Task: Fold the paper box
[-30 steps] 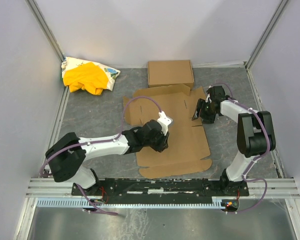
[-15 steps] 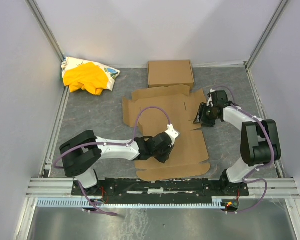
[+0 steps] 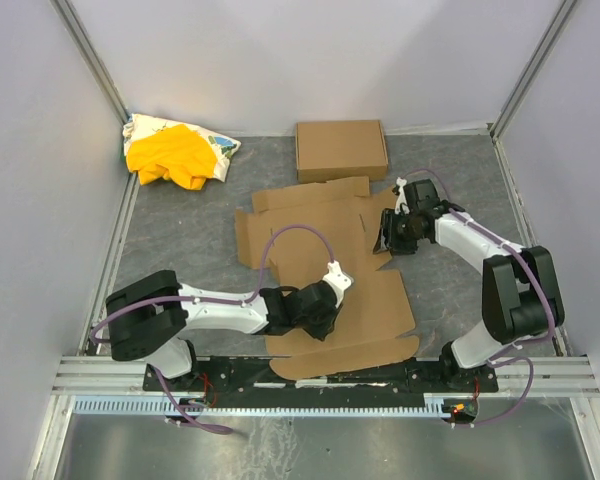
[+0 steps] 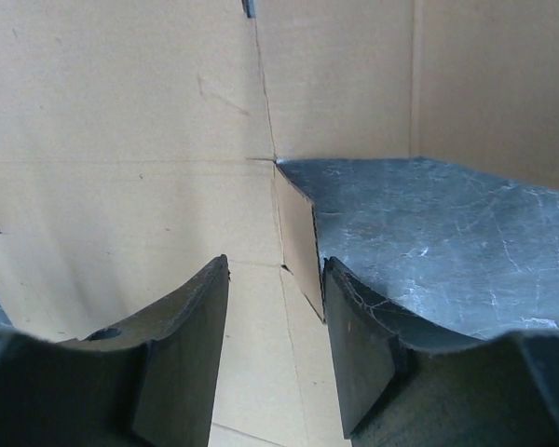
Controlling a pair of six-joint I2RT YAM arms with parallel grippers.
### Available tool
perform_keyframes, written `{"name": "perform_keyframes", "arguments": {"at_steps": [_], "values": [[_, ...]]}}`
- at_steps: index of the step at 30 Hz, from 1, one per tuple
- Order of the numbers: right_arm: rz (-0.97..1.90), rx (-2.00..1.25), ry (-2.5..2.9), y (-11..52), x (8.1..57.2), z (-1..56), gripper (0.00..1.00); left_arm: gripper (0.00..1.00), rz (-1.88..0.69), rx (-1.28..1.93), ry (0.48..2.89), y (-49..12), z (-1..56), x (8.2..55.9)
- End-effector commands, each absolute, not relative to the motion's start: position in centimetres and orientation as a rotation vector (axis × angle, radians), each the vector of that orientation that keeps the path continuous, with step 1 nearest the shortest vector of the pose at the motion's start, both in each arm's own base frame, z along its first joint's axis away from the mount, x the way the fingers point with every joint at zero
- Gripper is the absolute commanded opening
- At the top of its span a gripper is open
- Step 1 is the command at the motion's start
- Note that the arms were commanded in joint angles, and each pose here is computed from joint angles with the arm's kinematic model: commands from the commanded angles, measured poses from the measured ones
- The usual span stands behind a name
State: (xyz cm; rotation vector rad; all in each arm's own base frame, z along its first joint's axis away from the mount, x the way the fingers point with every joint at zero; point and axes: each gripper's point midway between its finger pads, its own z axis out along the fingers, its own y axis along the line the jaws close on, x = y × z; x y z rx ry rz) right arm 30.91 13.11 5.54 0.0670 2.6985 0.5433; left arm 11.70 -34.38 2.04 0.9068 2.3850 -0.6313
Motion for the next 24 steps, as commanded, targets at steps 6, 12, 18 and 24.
{"name": "perform_keyframes", "arguments": {"at_steps": [6,12,18,24], "values": [[0.414,-0.124,2.677,15.3,31.9,7.1,0.52,0.25,-0.522,0.886,2.493,-30.9,0.2,10.4],[0.392,-0.193,2.700,16.9,31.4,6.6,0.50,0.24,-0.522,0.888,2.500,-30.9,0.3,10.3],[0.381,-0.224,2.721,17.5,30.9,5.8,0.48,0.24,-0.522,0.870,2.499,-30.4,0.4,10.2],[0.401,-0.272,2.736,19.2,30.5,5.0,0.48,0.24,-0.524,0.860,2.494,-30.3,0.5,10.3]]}}
